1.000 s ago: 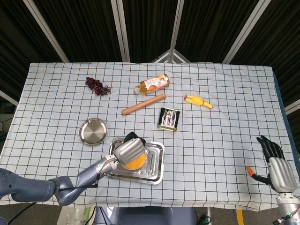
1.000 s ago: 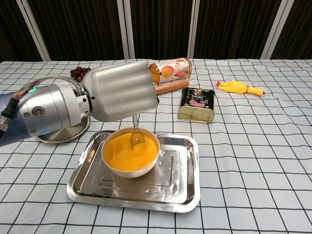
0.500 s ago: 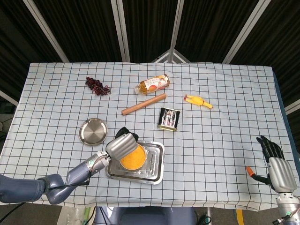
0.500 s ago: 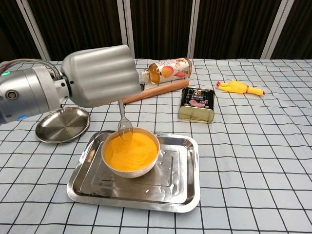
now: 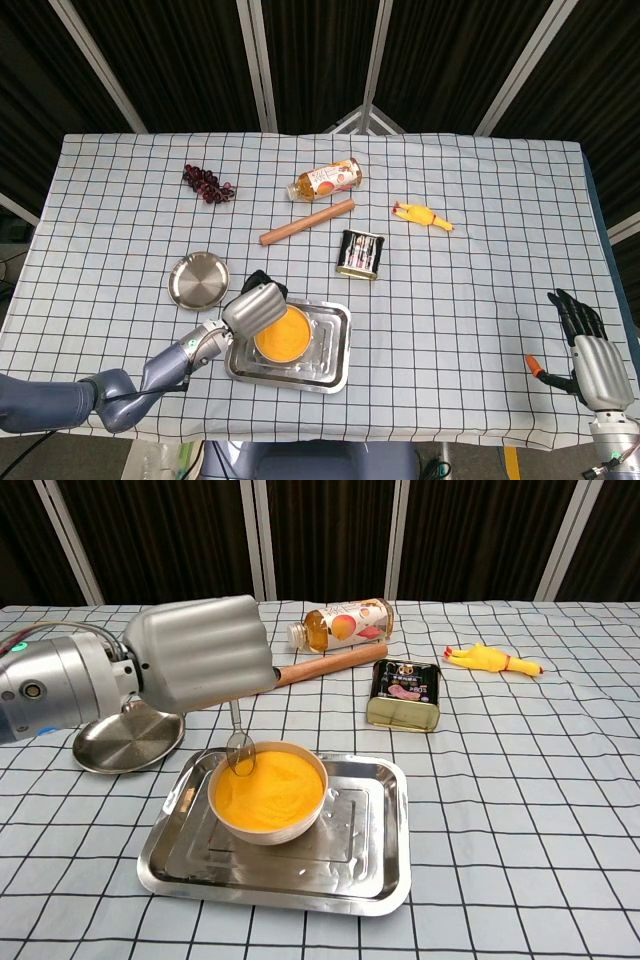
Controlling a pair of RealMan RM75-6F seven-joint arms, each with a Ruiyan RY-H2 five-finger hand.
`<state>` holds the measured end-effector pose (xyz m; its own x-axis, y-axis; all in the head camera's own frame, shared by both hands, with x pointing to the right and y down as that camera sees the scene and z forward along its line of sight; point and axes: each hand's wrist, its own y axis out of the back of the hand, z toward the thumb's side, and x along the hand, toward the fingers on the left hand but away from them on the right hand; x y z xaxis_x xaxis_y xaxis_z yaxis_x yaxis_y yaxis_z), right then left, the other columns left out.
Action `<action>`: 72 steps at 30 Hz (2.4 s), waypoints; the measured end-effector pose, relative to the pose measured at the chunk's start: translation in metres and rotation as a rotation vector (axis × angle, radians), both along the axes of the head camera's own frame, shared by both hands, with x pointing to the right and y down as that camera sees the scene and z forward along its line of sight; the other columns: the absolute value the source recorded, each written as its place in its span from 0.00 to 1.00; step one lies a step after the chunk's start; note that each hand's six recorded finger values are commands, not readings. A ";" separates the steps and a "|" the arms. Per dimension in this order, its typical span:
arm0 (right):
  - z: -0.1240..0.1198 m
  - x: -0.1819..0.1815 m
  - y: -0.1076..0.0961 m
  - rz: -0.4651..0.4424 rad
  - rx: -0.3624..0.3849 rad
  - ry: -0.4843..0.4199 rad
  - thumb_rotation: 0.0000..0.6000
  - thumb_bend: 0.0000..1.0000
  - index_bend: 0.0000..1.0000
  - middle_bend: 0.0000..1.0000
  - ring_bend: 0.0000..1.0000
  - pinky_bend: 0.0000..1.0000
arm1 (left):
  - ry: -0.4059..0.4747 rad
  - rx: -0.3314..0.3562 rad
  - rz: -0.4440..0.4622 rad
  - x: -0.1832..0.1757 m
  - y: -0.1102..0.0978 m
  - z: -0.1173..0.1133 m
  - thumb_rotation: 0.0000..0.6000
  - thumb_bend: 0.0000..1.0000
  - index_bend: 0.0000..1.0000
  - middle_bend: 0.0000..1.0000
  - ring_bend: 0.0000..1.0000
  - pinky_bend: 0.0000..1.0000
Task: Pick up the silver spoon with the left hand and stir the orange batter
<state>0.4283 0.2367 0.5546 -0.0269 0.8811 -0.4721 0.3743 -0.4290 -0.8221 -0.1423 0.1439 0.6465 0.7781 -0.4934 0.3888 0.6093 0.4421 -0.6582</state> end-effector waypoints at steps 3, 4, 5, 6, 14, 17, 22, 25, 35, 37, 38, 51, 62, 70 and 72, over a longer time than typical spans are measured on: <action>0.000 0.000 0.000 0.000 0.001 0.000 1.00 0.34 0.00 0.00 0.00 0.00 | 0.004 -0.011 0.007 0.005 0.005 0.003 1.00 0.57 0.78 1.00 1.00 1.00; 0.000 0.000 0.000 0.001 0.001 0.000 1.00 0.34 0.00 0.00 0.00 0.00 | 0.005 -0.014 0.009 0.006 0.007 0.003 1.00 0.57 0.78 1.00 1.00 1.00; 0.000 0.000 0.000 0.001 0.001 0.000 1.00 0.34 0.00 0.00 0.00 0.00 | 0.009 -0.018 0.010 0.008 0.008 0.004 1.00 0.57 0.78 1.00 1.00 1.00; 0.000 0.000 0.000 0.002 0.001 0.000 1.00 0.34 0.00 0.00 0.00 0.00 | 0.014 -0.023 0.010 0.010 0.010 0.004 1.00 0.57 0.78 1.00 1.00 1.00; 0.000 0.001 0.000 0.001 0.002 0.001 1.00 0.34 0.00 0.00 0.00 0.00 | 0.062 -0.029 -0.010 0.021 0.012 -0.002 1.00 0.57 0.78 1.00 1.00 1.00; 0.000 0.000 0.000 -0.001 0.002 0.002 1.00 0.34 0.00 0.00 0.00 0.00 | 0.080 -0.028 -0.016 0.023 0.012 -0.007 1.00 0.57 0.78 1.00 1.00 1.00; 0.000 0.000 0.000 -0.001 0.000 0.003 1.00 0.34 0.00 0.00 0.00 0.00 | 0.098 -0.027 -0.022 0.024 0.012 -0.013 1.00 0.57 0.78 1.00 1.00 1.00; 0.000 0.000 0.000 0.001 0.000 0.004 1.00 0.34 0.00 0.00 0.00 0.00 | 0.099 -0.023 -0.020 0.022 0.011 -0.017 1.00 0.57 0.78 1.00 1.00 1.00; 0.000 0.000 0.000 0.000 0.000 0.003 1.00 0.34 0.00 0.00 0.00 0.00 | 0.124 -0.048 -0.029 0.027 0.015 -0.024 1.00 0.57 0.78 1.00 1.00 1.00; 0.000 0.000 0.000 0.001 0.000 0.003 1.00 0.34 0.00 0.00 0.00 0.00 | 0.123 -0.055 -0.023 0.029 0.018 -0.022 1.00 0.57 0.78 1.00 1.00 1.00; 0.000 0.000 0.000 0.002 0.000 0.003 1.00 0.34 0.00 0.00 0.00 0.00 | 0.123 -0.057 -0.022 0.030 0.019 -0.021 1.00 0.57 0.78 1.00 1.00 1.00; 0.000 0.001 0.000 0.003 0.003 0.000 1.00 0.34 0.00 0.00 0.00 0.00 | 0.060 -0.043 -0.019 0.023 0.017 -0.007 1.00 0.57 0.79 1.00 1.00 1.00; 0.000 0.001 0.000 0.003 0.001 0.003 1.00 0.34 0.00 0.00 0.00 0.00 | 0.021 -0.029 -0.056 0.004 0.006 -0.004 1.00 0.57 0.79 1.00 1.00 1.00; 0.000 0.000 0.000 0.001 0.000 0.002 1.00 0.34 0.00 0.00 0.00 0.00 | 0.108 -0.056 -0.068 0.018 0.009 -0.019 1.00 0.57 0.79 1.00 1.00 1.00; 0.000 0.000 0.000 0.001 0.000 0.001 1.00 0.34 0.00 0.00 0.00 0.00 | 0.115 -0.066 -0.053 0.023 0.014 -0.019 1.00 0.57 0.79 1.00 1.00 1.00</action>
<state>0.4279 0.2365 0.5547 -0.0282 0.8813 -0.4718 0.3741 -0.4283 -0.8225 -0.1189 0.1578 0.6275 0.7931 -0.5111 0.3314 0.5494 0.3652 -0.7516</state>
